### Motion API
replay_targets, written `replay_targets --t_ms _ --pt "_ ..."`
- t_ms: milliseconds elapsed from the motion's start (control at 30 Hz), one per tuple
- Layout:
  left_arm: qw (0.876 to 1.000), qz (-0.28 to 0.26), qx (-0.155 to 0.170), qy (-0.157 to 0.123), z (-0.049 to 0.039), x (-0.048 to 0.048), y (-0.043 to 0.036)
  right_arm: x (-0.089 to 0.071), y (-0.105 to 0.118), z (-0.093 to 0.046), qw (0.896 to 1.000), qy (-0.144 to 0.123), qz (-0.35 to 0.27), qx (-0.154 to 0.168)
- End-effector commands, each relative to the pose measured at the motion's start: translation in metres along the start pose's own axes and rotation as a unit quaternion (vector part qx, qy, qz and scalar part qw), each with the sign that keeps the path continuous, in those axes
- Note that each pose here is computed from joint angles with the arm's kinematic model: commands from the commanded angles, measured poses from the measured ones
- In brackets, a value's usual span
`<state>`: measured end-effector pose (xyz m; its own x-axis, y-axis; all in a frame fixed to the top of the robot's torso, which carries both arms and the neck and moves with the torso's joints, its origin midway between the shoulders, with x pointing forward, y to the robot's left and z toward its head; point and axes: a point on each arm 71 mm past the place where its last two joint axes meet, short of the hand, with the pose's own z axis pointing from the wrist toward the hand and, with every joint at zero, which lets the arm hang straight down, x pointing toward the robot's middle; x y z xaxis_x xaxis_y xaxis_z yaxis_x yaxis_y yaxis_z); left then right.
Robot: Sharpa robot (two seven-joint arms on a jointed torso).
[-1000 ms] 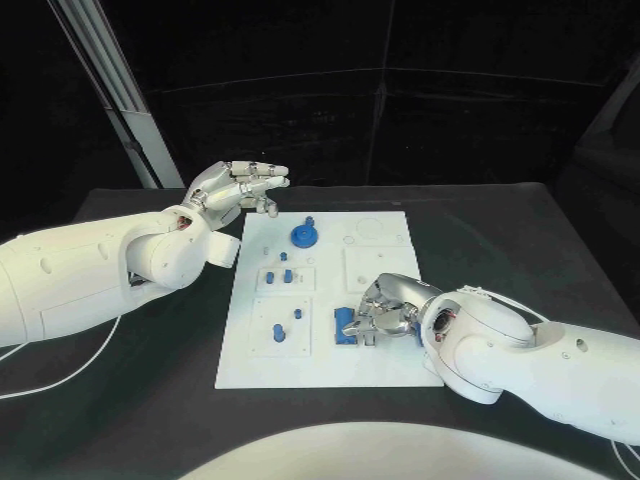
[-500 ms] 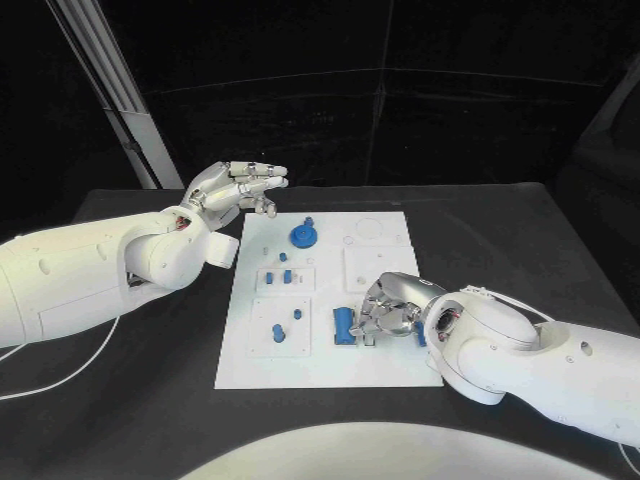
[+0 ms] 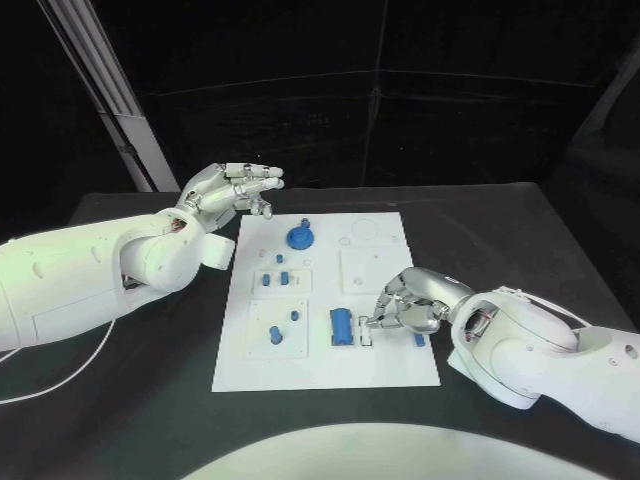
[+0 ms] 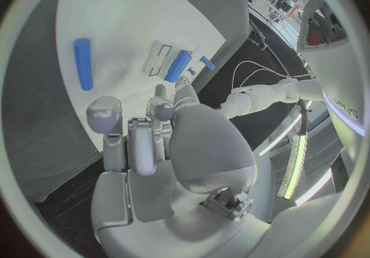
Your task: Assemble the parts on the task board
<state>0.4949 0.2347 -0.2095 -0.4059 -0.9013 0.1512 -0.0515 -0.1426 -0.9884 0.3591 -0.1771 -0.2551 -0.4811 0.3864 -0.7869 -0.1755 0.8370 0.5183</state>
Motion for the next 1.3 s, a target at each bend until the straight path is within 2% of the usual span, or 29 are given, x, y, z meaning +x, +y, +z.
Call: replay_targets --t_ms 33,167,300,500,833,1300 --pt "1.0 -0.003 0.003 0.003 0.0002 0.0003 -0.0012 -0.005 -0.005 -0.005 1.0 -0.01 0.014 -0.007" --pt "1.0 -0.003 0.003 0.003 0.0003 0.0004 -0.0011 -0.012 -0.026 -0.016 0.999 0.0 -0.012 0.032" --pt "1.0 -0.003 0.003 0.004 0.0006 0.0014 -0.0008 -0.018 -0.04 -0.022 0.997 -0.001 -0.052 0.061" --pt "1.0 -0.004 0.002 0.006 0.0011 0.0024 -0.0002 -0.021 -0.049 -0.026 0.991 0.004 -0.108 0.082" --pt "1.0 -0.003 0.002 0.005 0.0006 0.0017 0.0002 -0.02 -0.052 -0.025 0.985 0.015 -0.147 0.087" --pt "1.0 -0.003 0.0 0.006 0.0005 0.0011 0.0006 -0.011 -0.045 -0.012 0.983 0.031 -0.163 0.076"
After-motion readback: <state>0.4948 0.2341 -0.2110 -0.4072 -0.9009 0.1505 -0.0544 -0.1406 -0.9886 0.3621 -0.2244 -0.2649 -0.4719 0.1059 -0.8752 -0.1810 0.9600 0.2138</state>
